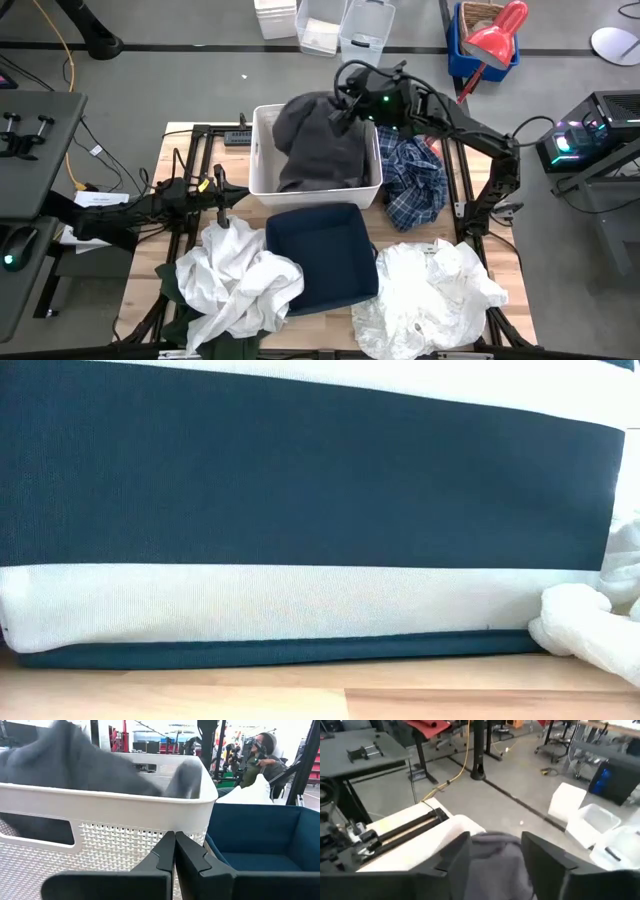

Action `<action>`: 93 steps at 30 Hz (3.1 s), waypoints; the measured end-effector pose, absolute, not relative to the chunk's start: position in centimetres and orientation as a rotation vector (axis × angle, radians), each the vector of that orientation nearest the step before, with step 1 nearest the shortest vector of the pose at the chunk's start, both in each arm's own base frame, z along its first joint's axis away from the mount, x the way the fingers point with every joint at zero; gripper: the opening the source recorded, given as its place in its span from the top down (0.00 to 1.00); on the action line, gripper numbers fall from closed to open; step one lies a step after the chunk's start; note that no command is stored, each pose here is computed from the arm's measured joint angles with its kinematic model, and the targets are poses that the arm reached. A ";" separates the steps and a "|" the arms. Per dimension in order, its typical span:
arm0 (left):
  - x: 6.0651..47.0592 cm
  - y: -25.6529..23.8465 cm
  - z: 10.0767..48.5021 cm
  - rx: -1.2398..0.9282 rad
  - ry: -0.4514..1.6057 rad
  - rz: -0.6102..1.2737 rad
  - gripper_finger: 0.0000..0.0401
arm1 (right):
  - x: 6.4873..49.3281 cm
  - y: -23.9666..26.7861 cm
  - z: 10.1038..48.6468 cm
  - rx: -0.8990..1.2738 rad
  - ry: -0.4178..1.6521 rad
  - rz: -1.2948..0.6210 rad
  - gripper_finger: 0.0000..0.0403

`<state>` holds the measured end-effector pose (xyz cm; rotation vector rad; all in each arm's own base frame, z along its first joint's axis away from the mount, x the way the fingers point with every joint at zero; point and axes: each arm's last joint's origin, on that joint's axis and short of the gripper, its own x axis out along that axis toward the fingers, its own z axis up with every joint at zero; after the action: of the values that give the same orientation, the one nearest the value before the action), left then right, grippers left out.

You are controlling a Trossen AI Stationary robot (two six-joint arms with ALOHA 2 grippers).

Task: Sort clothes
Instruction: Put the gray short into the white laundry bin, then put the blue polo shirt into the white laundry bin

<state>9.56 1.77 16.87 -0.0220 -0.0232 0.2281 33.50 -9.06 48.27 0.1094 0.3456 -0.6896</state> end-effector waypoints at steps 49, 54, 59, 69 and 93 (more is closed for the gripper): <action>9.6 1.8 16.9 -0.022 -0.023 0.228 1.00 | 18.1 -13.4 20.6 1.099 0.928 -1.335 0.40; 9.6 1.8 16.9 -0.022 -0.023 0.228 1.00 | 18.2 -13.3 16.0 1.162 1.038 -1.298 0.40; 9.6 1.8 16.9 -0.022 -0.023 0.227 1.00 | 17.4 -12.5 13.0 1.195 1.083 -1.300 0.40; 9.6 1.8 16.9 -0.022 -0.023 0.227 1.00 | 16.8 -12.0 12.7 1.038 1.216 -1.190 0.85; 9.6 1.8 16.9 -0.022 -0.023 0.228 1.00 | 11.1 -8.2 29.2 0.930 0.458 -1.003 0.89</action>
<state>9.56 1.77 16.87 -0.0219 -0.0233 0.2279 11.14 -8.17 29.23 0.9304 0.4578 -1.0029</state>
